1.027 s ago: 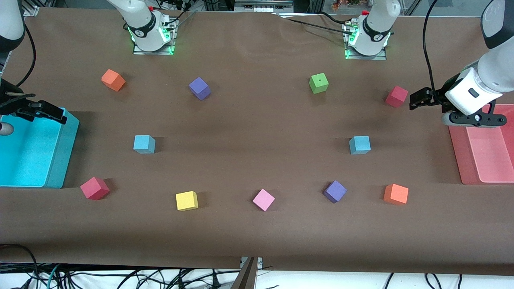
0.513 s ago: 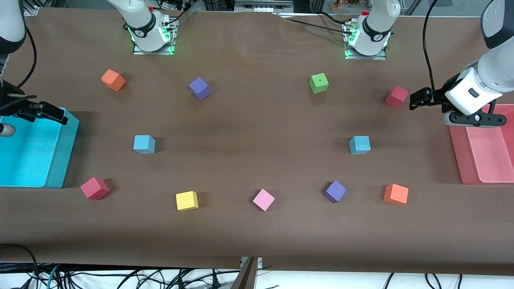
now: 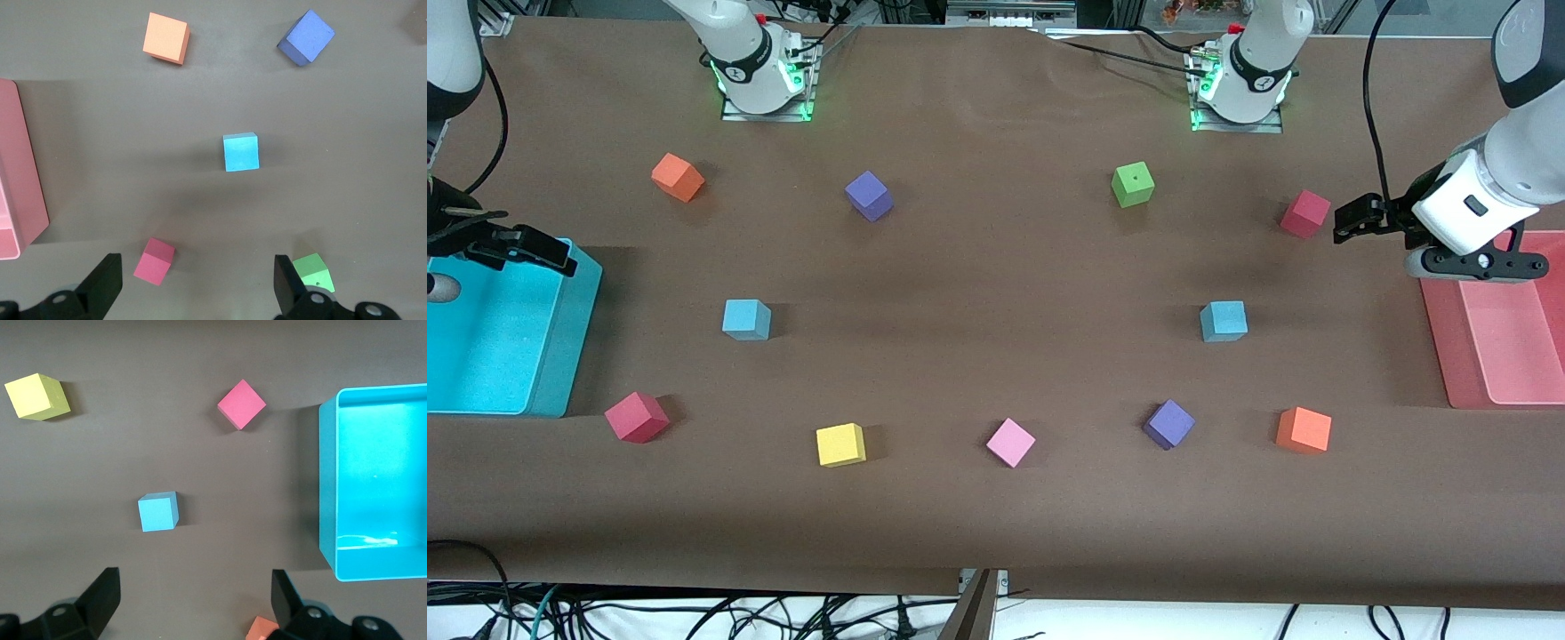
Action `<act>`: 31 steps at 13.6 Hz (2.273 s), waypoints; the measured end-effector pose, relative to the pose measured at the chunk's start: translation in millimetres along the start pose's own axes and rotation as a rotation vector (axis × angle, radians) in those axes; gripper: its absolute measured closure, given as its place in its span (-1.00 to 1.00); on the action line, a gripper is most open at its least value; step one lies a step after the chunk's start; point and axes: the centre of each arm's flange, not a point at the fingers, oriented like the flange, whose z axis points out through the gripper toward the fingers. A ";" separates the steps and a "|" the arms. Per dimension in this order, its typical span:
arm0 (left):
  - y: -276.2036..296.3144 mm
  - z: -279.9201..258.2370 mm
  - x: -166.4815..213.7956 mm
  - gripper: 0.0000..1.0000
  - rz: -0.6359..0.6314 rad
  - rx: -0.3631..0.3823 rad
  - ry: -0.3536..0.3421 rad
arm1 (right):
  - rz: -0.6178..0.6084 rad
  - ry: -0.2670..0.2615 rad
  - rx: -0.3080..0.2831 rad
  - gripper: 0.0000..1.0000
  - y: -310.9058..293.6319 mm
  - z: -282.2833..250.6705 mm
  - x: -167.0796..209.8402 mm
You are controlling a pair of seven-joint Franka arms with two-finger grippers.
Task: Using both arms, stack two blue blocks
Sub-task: 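Reach the right gripper down and grasp the cyan cube near the cyan bin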
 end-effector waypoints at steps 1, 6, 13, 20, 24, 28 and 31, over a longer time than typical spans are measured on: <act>0.0 0.0 0.0 -1.00 0.000 0.000 0.000 | -0.002 -0.006 -0.001 -1.00 -1.1 2.9 0.9; -0.1 0.1 -0.1 -1.00 0.000 0.000 -0.001 | -0.058 -0.089 -0.011 -1.00 -41.4 57.6 17.4; -0.3 0.1 -0.2 -1.00 0.000 0.000 -0.002 | -0.087 -0.063 -0.007 -1.00 -77.7 166.3 24.8; -0.3 0.2 -0.3 -1.00 0.000 0.000 -0.002 | -0.061 -0.023 0.003 -1.00 -93.2 254.7 -13.8; -0.3 0.2 -0.3 -1.00 0.000 0.000 -0.002 | -0.067 -0.032 0.002 -1.00 -93.9 283.5 -33.8; -0.3 0.2 -0.3 -1.00 0.000 0.000 -0.003 | -0.081 -0.054 -0.001 -1.00 -100.5 298.4 -42.7; -0.3 0.2 -0.3 -1.00 -0.001 0.000 -0.003 | -0.084 -0.049 -0.006 -1.00 -102.0 317.5 -42.0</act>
